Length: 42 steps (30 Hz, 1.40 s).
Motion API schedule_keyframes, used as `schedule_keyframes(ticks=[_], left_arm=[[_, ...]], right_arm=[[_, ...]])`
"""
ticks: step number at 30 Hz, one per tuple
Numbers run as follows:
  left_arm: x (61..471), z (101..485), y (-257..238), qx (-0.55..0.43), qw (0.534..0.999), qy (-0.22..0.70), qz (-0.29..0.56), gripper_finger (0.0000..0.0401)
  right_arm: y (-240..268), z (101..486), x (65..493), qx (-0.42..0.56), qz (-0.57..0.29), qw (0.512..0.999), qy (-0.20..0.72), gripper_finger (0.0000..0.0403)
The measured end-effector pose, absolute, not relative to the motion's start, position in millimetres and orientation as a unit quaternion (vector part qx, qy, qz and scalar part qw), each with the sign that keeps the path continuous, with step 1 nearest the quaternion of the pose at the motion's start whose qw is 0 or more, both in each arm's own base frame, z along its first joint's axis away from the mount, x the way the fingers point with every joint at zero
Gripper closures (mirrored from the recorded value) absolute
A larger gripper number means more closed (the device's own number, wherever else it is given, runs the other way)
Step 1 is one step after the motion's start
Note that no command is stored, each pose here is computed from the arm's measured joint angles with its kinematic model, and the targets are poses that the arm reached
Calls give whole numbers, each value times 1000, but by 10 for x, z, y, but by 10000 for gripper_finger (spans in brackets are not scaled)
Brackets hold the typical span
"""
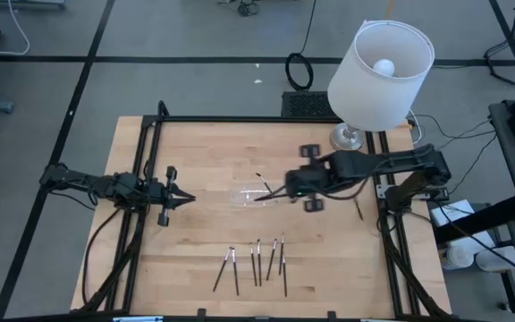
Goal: Pick & Place Makeup Supplies
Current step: Put the makeup brush into the transparent organizer
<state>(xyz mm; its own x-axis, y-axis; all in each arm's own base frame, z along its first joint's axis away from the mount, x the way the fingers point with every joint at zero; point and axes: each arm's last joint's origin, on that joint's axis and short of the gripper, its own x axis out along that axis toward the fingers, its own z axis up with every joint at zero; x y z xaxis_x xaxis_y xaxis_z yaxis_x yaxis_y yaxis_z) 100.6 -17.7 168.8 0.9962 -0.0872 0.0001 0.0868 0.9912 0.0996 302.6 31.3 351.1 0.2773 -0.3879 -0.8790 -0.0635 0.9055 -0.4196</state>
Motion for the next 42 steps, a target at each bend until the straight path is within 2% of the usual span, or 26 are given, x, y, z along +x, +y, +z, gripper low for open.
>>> schedule_keyframes(ticks=[4,9,16,21,27,31,36,42], left_arm=[[1007,1687,-178,50,998,-2,-44,370],[1007,1686,-178,50,998,-2,-44,370],[1007,1687,-178,50,998,-2,-44,370],[1007,1686,-178,50,998,-2,-44,370],[1007,1686,-178,50,998,-2,-44,370],[1007,1687,-178,50,998,-2,-44,370],[1007,1686,-178,50,998,-2,-44,370],[1007,1686,-178,50,998,-2,-44,370]], right_arm=[[344,3548,2760,-123,-96,737,657,403],[411,3530,2645,-39,-68,760,646,403],[374,2976,2357,5,-145,685,714,400],[291,2410,2097,23,-188,643,742,356],[60,1980,1865,112,-240,637,723,275],[-63,1814,1748,159,-243,643,709,238],[-132,1663,1626,195,-249,622,716,226],[-124,1495,1540,228,-238,607,723,242]])
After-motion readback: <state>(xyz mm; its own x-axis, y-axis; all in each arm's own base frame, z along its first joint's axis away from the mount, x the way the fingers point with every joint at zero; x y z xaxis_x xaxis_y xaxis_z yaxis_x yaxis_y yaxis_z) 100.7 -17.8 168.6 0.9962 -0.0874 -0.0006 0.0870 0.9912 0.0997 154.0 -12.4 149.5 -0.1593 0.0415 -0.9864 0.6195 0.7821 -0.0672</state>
